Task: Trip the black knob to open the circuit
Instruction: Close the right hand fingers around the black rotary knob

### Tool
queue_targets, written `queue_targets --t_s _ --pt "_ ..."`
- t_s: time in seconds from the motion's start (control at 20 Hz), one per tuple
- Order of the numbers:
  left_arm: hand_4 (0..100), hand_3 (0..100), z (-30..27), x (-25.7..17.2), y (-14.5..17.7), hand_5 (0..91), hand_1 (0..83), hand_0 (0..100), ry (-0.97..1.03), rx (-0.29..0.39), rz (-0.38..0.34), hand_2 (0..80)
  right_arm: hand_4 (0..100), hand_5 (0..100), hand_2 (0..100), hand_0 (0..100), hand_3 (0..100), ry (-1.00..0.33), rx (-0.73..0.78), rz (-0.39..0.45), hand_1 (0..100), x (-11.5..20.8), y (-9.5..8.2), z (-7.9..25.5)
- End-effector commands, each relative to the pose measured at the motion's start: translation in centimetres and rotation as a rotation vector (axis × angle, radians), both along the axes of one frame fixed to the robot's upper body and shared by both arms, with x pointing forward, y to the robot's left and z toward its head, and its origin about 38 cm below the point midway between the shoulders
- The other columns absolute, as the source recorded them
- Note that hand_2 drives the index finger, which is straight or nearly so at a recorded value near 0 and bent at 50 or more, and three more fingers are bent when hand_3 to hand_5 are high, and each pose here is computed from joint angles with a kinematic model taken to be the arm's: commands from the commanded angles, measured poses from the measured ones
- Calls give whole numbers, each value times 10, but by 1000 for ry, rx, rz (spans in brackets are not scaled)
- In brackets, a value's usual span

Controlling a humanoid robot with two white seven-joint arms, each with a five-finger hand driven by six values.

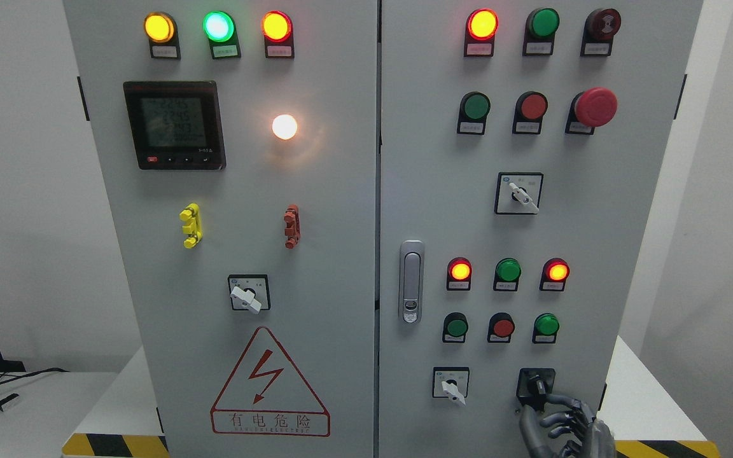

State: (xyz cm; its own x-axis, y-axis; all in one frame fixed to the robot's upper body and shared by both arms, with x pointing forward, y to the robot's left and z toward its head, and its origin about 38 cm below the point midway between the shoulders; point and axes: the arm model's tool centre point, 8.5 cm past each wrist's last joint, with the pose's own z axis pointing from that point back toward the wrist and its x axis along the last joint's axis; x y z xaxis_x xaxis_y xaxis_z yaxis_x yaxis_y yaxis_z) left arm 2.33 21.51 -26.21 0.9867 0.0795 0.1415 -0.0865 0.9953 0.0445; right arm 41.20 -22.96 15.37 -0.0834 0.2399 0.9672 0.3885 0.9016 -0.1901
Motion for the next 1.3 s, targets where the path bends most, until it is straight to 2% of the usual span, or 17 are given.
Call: queue_targets --t_s 0.0,1.25 --pt "0 0 0 0 -1 0 389 120 1 -2 -31 0 774 955 446 330 708 -3 -1 12 757 2 6 1" --pt "0 0 0 0 0 0 389 120 0 0 -31 0 787 957 489 319 731 -7 0 11 749 3 7 4"
